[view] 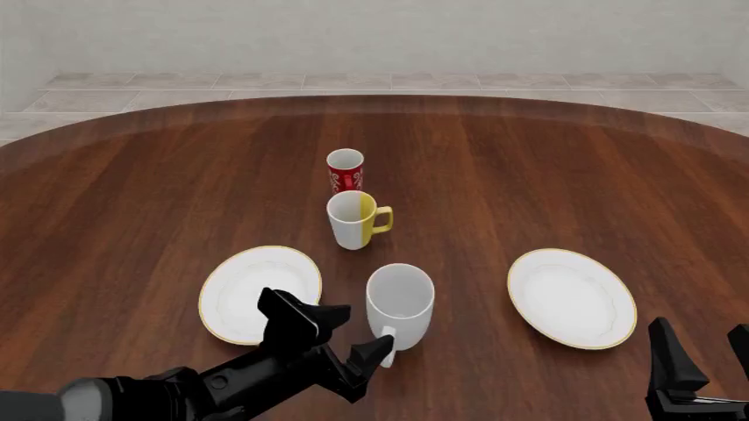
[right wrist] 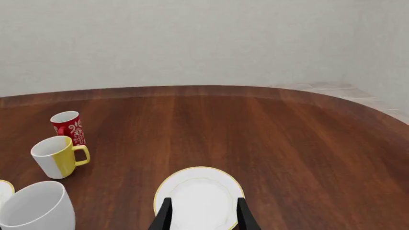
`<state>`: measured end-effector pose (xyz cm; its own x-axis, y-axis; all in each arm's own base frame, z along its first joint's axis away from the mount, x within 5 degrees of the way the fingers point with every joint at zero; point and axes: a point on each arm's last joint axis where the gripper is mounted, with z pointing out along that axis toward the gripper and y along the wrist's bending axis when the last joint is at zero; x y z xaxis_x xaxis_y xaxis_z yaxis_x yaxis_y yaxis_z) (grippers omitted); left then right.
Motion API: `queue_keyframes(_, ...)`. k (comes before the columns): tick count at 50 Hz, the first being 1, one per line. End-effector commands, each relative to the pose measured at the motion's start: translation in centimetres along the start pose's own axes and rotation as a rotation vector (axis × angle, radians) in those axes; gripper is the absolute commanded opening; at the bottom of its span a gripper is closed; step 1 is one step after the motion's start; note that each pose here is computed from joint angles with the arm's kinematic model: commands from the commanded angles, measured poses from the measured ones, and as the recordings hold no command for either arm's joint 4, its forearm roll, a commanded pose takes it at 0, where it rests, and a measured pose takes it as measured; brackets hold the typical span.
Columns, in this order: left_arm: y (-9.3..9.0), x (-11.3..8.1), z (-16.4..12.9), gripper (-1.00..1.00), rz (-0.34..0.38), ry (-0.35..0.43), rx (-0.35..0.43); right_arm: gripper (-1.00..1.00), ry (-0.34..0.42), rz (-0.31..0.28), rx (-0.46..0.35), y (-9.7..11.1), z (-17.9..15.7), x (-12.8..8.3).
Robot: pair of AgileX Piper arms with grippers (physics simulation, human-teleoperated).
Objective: Put the white mug on the left plate.
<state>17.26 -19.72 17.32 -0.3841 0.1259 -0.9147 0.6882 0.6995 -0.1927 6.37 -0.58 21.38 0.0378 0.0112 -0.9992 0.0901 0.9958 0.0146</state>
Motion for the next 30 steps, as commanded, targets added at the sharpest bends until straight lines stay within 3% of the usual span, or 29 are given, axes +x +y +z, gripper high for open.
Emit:
queue_keyframes(1,0.0,0.6,0.8,1.0,-0.007,0.01,0.001,1.0,0.002,0.0,0.0,0.0,0.0,0.1)
queue_keyframes(30,-0.4,1.3,2.0,1.0,-0.007,0.021,0.018,1.0,0.008,0.002,-0.001,0.0,0.2,0.0)
